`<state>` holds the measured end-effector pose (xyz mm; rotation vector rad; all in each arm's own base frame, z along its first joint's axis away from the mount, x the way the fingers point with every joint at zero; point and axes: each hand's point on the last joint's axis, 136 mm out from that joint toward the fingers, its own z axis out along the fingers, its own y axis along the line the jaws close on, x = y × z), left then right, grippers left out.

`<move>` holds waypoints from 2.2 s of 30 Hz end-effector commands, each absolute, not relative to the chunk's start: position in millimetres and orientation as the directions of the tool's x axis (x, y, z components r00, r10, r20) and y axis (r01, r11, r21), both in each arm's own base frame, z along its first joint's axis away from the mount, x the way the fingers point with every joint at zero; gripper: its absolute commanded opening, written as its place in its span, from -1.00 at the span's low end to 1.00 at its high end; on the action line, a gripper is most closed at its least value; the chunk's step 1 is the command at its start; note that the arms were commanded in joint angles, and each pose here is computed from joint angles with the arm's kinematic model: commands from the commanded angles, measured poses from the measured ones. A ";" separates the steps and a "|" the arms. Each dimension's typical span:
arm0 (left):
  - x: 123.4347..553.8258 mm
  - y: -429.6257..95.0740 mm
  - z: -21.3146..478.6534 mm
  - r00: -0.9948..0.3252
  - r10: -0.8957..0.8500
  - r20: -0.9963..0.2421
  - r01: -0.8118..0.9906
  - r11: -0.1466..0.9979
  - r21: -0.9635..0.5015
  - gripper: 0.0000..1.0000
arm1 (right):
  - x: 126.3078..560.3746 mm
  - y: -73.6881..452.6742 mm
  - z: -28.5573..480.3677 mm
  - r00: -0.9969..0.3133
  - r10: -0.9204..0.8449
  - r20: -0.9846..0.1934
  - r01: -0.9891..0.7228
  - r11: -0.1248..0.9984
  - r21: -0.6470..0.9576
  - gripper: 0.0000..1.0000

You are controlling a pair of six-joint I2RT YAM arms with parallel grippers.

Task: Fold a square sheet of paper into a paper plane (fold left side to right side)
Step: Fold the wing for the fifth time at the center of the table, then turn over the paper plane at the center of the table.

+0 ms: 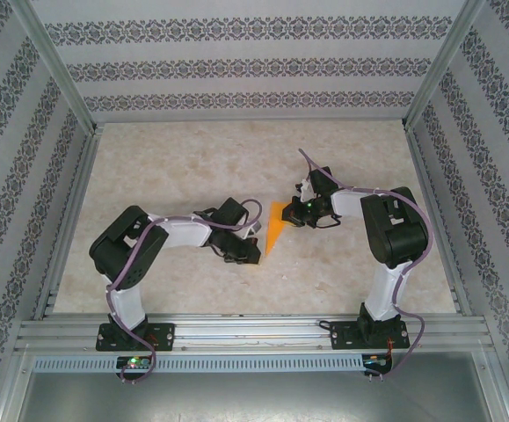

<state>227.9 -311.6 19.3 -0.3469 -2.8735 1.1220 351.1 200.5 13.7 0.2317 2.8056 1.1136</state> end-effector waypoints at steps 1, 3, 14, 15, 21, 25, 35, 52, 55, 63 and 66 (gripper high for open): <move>222.3 -307.4 29.9 -0.977 0.206 -0.058 0.193 0.733 -0.652 -1.00 | 330.6 177.0 -27.4 -0.979 0.203 0.028 0.185 0.816 0.548 -1.00; 231.3 -309.4 42.0 -0.975 0.192 -0.115 0.220 0.725 -0.653 -1.00 | 335.9 179.7 -20.4 -0.980 0.199 0.010 0.171 0.812 0.558 -1.00; 284.0 -287.4 108.1 -0.884 0.031 -0.466 0.318 0.771 -0.552 -0.76 | 360.9 204.8 33.8 -0.980 0.134 -0.147 0.011 0.776 0.631 -0.71; 287.6 -283.1 113.7 -0.871 0.016 -0.492 0.319 0.779 -0.539 -0.73 | 362.3 205.5 39.5 -0.978 0.131 -0.163 -0.001 0.775 0.632 -0.66; 311.3 -246.7 150.7 -0.755 -0.108 -0.646 0.285 0.834 -0.472 -0.47 | 368.0 205.4 80.7 -0.954 0.121 -0.274 -0.073 0.793 0.605 -0.34; 322.9 -214.9 171.5 -0.655 -0.172 -0.736 0.242 0.874 -0.420 -0.11 | 364.3 203.6 103.8 -0.932 0.094 -0.349 -0.125 0.822 0.556 -0.05; 318.1 -158.1 187.1 -0.536 -0.162 -0.829 0.152 0.947 -0.283 0.70 | 334.6 177.3 123.7 -0.890 -0.028 -0.456 -0.181 0.938 0.295 0.44; 303.5 -128.9 194.3 -0.427 -0.193 -0.883 0.129 0.954 -0.271 1.00 | 309.0 144.0 129.0 -0.872 0.058 -0.486 0.023 0.997 0.078 0.97; 302.1 -127.9 190.6 -0.433 -0.208 -0.877 0.123 0.950 -0.286 1.00 | 305.5 156.0 126.0 -0.890 0.019 -0.456 0.005 1.000 0.031 0.97; 298.7 -124.2 177.9 -0.468 -0.184 -0.864 0.114 0.957 -0.265 1.00 | 306.8 194.2 105.8 -0.938 -0.098 -0.333 -0.049 0.987 -0.150 0.89; 297.6 -125.0 175.1 -0.478 -0.172 -0.861 0.123 0.958 -0.260 1.00 | 310.9 208.4 94.7 -0.952 -0.107 -0.286 -0.057 0.983 -0.177 0.80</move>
